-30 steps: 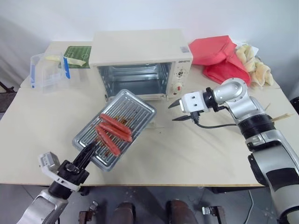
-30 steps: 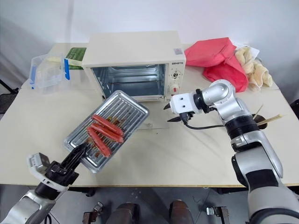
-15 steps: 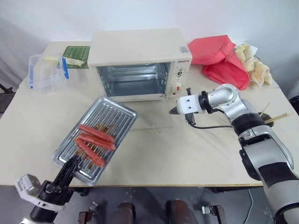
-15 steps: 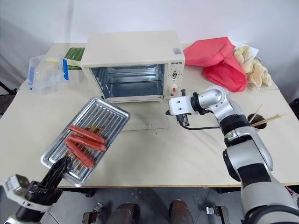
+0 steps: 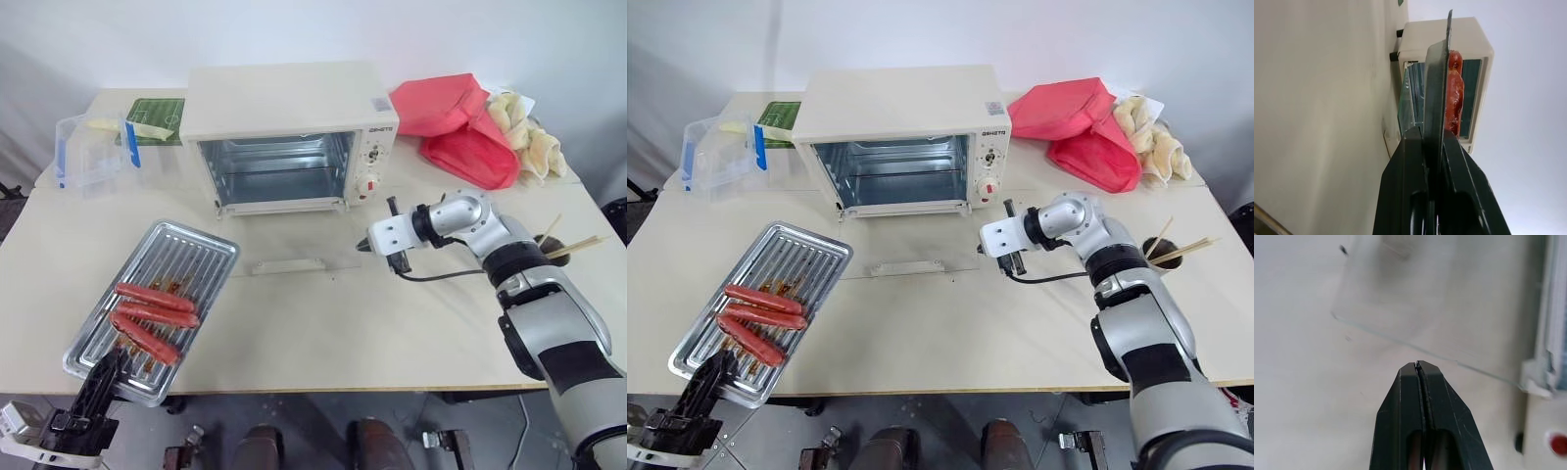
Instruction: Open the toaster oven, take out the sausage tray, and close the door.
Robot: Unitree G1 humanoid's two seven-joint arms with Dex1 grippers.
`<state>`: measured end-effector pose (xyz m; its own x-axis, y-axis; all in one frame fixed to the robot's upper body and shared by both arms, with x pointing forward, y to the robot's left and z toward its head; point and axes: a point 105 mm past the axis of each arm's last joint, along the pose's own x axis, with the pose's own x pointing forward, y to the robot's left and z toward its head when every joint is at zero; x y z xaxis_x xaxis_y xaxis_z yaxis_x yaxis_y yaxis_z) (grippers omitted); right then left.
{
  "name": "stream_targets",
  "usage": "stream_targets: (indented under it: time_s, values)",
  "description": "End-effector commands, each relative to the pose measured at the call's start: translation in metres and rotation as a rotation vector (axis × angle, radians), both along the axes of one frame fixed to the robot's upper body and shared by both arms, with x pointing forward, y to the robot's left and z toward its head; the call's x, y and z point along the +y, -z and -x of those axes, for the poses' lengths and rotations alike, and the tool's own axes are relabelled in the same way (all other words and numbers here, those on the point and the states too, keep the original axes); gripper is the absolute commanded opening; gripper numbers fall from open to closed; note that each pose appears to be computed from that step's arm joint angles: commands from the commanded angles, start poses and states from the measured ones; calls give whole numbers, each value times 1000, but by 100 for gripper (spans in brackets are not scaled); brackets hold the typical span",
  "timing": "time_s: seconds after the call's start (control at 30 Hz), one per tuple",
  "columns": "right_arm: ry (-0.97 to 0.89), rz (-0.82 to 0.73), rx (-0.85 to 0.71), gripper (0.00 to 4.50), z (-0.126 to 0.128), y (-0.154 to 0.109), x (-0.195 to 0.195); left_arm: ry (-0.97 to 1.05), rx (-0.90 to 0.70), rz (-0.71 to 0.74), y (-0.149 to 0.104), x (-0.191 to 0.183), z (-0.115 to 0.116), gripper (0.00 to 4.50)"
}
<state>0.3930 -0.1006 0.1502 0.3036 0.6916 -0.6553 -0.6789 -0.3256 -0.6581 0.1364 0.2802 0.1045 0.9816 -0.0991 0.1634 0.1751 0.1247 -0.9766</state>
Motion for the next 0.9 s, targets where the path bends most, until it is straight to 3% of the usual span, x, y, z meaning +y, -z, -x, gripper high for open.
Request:
stream_targets:
  time_s: [0.03, 0.57, 0.9]
  values:
    - [-41, -28, -12, 3, 4, -6, 8, -26, -36, -19, -9, 9, 7, 0]
    - [-58, -197, 42, 3, 8, -36, 27, -181, -30, 12, -2, 48, 26, 0]
    - [-14, -350, -34, 3, -8, -90, 47, -181, -22, 24, 0, 50, 28, 0]
